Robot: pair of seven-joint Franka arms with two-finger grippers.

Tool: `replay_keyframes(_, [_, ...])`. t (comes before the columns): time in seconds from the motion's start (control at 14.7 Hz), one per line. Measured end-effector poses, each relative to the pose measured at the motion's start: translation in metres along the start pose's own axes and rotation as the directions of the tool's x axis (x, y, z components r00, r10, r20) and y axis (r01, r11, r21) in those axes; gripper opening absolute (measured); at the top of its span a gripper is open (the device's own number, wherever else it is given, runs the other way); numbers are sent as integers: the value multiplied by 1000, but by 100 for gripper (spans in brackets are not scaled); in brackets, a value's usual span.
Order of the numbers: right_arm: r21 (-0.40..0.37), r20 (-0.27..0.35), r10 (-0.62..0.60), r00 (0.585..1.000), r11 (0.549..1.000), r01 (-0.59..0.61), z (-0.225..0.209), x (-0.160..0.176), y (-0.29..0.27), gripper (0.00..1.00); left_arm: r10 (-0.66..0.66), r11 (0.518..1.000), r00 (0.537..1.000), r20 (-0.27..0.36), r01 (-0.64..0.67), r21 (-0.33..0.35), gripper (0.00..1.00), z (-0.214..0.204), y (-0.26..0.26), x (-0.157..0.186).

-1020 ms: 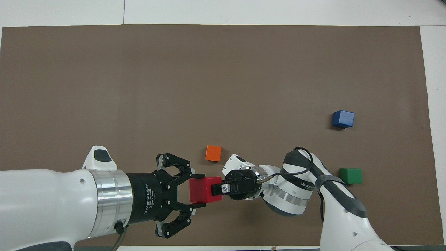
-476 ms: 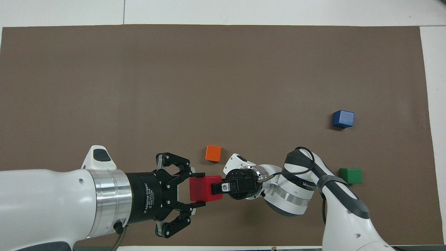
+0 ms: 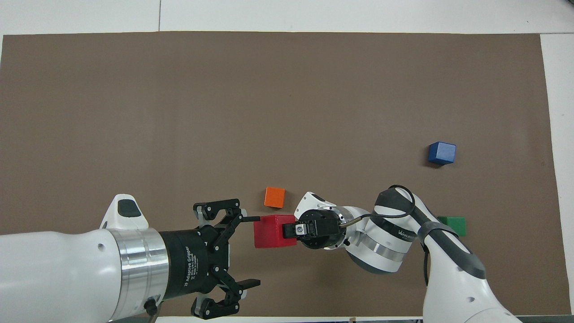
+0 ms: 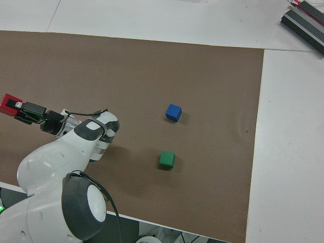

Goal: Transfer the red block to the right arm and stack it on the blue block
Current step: 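Open the left gripper and withdraw it from the red cube, then carry the red cube with the right gripper above the blue cube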

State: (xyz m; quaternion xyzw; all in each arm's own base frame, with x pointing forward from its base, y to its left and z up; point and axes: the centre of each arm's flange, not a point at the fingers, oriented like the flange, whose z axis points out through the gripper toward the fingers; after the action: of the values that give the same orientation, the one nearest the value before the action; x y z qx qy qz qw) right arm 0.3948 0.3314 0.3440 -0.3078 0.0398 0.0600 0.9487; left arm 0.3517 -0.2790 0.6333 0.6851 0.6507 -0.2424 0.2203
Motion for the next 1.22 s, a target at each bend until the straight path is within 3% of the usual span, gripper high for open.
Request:
replay_keyframes(0.14, [-4, -4, -2, 1000, 1000, 2, -1, 1, 0, 56, -8, 999, 999, -32, 7, -47, 100, -18, 10, 17])
replay_keyframes(0.41, [-63, -7, 11, 1000, 998, -12, -14, 14, -17, 56, 142, 979, 973, -179, -165, -118, 100, -59, 46, 87])
replay_keyframes(0.54, [-110, -8, 19, 1000, 994, -20, -17, 28, -37, 56, 262, 950, 924, -277, -298, -95, 100, -82, 63, 138])
replay_keyframes(0.68, [-149, -20, 36, 999, 988, -39, -13, 42, -60, 56, 443, 882, 818, -368, -471, 13, 100, -96, 74, 178])
replay_keyframes(0.88, [-281, -30, 66, 997, 957, -72, -7, 57, -98, 56, 644, 757, 635, -427, -610, 234, 100, -102, 85, 215])
replay_keyframes(1.02, [-380, -52, 86, 995, 920, -100, 3, 62, -135, 56, 727, 682, 540, -424, -639, 355, 100, -106, 98, 222])
replay_keyframes(1.22, [-515, -64, 99, 993, 849, -118, 19, 58, -189, 56, 811, 580, 441, -384, -688, 436, 100, -132, 123, 222])
